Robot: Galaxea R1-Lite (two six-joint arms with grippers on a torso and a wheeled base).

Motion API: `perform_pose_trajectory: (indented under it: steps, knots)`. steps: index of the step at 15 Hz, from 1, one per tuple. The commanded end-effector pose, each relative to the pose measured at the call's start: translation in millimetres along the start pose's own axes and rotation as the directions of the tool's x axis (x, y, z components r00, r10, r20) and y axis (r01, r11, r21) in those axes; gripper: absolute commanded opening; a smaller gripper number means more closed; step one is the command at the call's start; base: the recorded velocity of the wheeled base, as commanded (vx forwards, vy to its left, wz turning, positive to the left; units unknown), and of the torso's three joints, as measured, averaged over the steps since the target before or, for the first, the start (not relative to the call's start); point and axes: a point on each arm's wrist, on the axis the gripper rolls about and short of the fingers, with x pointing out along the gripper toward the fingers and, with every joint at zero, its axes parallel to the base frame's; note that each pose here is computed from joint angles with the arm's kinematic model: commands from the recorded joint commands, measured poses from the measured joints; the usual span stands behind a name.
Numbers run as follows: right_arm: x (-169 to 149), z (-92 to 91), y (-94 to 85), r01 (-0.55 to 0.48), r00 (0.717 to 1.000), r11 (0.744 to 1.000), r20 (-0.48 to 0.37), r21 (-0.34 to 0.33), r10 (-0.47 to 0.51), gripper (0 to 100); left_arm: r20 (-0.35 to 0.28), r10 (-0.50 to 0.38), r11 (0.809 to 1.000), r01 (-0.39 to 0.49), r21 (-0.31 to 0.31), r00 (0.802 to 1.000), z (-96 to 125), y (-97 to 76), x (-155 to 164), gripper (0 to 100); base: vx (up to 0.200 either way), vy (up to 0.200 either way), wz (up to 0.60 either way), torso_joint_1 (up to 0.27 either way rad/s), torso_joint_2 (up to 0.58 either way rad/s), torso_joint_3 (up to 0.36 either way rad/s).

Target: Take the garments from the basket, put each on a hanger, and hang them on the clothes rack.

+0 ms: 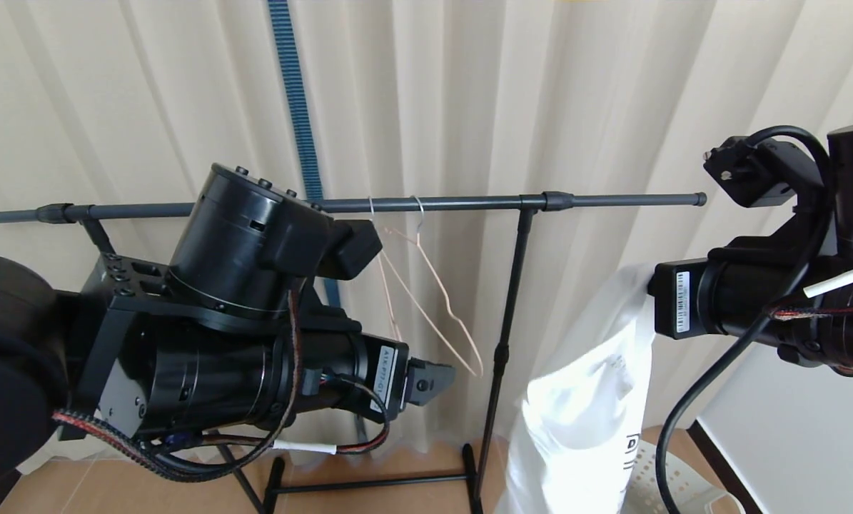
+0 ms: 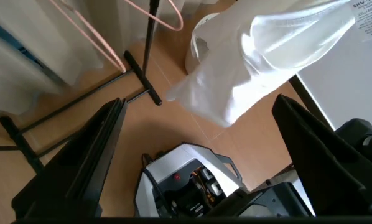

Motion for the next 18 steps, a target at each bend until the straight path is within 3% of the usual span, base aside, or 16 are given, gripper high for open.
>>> perform_pose_trajectory:
  steps: [1,5,11,15,18]
  knots:
    - [-0.7,-0.3,-0.4,0.001,1.0,1.0,-0.002,-0.001,-0.001,0,0.012,0.04,0.999,-0.04,-0.032,0.999,4.6,13.0,0.7,100,0.0,0.0,0.0,0.0,0.0,0.0]
    - [-0.8,-1.1,-1.1,0.005,1.0,1.0,-0.005,-0.003,-0.005,0,-0.011,0.175,0.982,-0.175,-0.067,0.985,13.4,31.2,33.4,100,0.0,0.0,0.0,0.0,0.0,0.0]
    - [-6.7,-0.5,-3.7,0.004,1.0,1.0,0.009,-0.002,-0.004,0,-0.02,0.344,0.93,-0.344,-0.129,0.939,33.3,61.2,96.6,100,0.0,0.0,0.0,0.0,0.0,0.0]
    - [-8.5,0.2,-4.3,0.003,1.0,1.0,0.015,0.001,-0.003,0,-0.007,0.375,0.914,-0.371,-0.163,0.927,45.0,67.1,126.3,100,0.0,0.0,0.0,0.0,0.0,0.0]
    - [-9.1,0.9,-4.4,0.001,1.0,1.0,0.019,0.003,-0.001,0,-0.008,0.421,0.894,-0.417,-0.165,0.907,47.3,72.7,150.8,100,0.0,0.0,0.0,0.0,0.0,0.0]
